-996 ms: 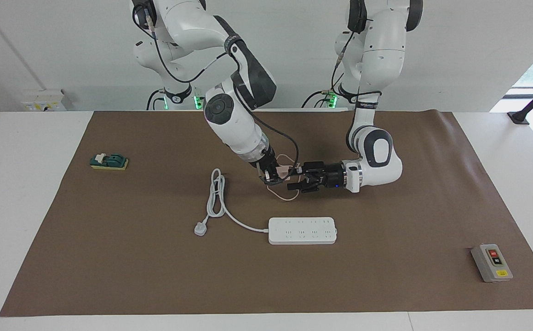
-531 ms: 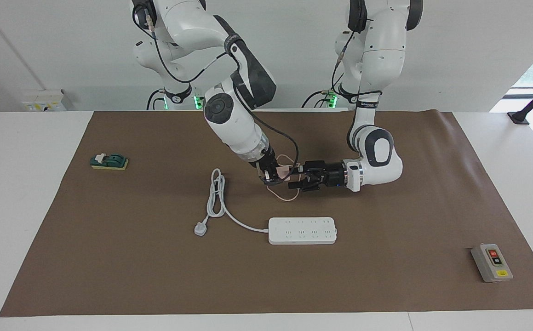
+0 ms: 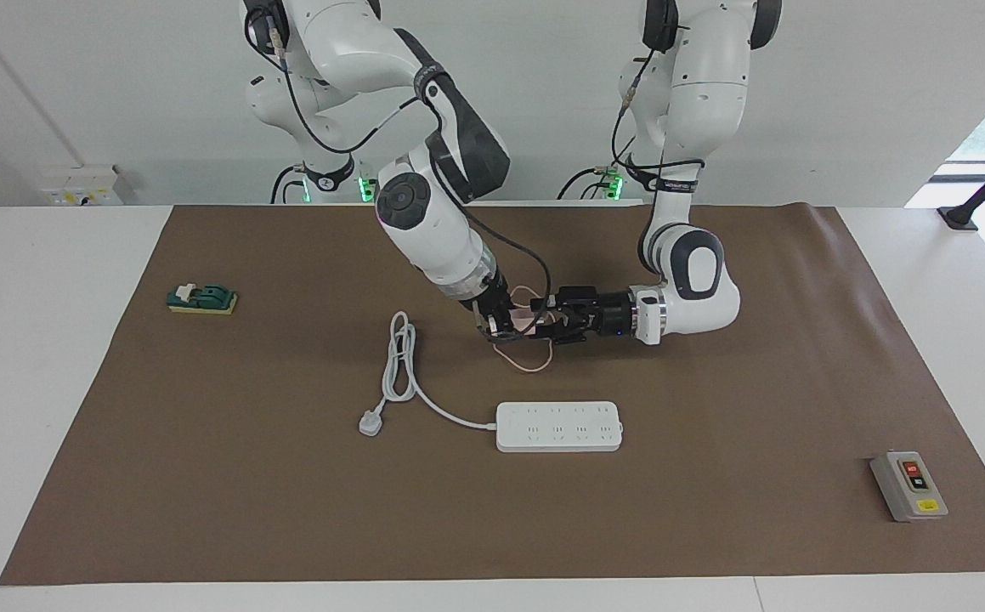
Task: Plug charger into power strip
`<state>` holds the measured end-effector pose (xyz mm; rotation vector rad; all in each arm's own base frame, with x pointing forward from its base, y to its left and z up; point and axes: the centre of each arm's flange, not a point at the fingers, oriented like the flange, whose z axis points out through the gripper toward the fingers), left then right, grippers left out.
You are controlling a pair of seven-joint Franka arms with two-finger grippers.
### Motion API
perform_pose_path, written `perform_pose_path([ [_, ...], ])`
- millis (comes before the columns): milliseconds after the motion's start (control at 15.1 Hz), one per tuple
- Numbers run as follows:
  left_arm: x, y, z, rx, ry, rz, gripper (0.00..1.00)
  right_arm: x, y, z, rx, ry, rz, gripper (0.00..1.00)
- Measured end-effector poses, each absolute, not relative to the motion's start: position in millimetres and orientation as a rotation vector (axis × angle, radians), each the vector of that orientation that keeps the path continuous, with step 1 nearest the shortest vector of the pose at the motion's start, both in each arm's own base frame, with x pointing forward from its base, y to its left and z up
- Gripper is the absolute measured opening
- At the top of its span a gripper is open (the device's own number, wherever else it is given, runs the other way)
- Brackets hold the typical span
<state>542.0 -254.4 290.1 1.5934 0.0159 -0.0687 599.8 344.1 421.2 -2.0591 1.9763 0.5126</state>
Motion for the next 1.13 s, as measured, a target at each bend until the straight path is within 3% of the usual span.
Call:
perform_pose_path([
  [465, 539.4, -254.8, 289.2, 1.595, 0.017, -0.072, 1.00, 600.6, 343.1, 421.7, -2.057, 1.978, 0.511, 0.47],
  [598, 539.4, -254.9, 289.2, 1.595, 0.017, -0.072, 0.96, 600.6, 343.0, 421.7, -2.057, 1.978, 0.511, 0.47],
  [664, 539.3, -254.9, 289.1, 1.595, 0.017, -0.072, 0.89, 600.6, 342.9, 421.7, -2.057, 1.978, 0.511, 0.47],
  [996, 538.9, -255.0, 288.8, 1.594, 0.016, -0.072, 0.33, 600.8, 342.7, 421.6, -2.056, 1.979, 0.510, 0.47],
  [1129, 538.8, -254.9, 288.7, 1.594, 0.015, -0.071, 0.31, 600.8, 342.8, 421.4, -2.056, 1.980, 0.511, 0.47],
])
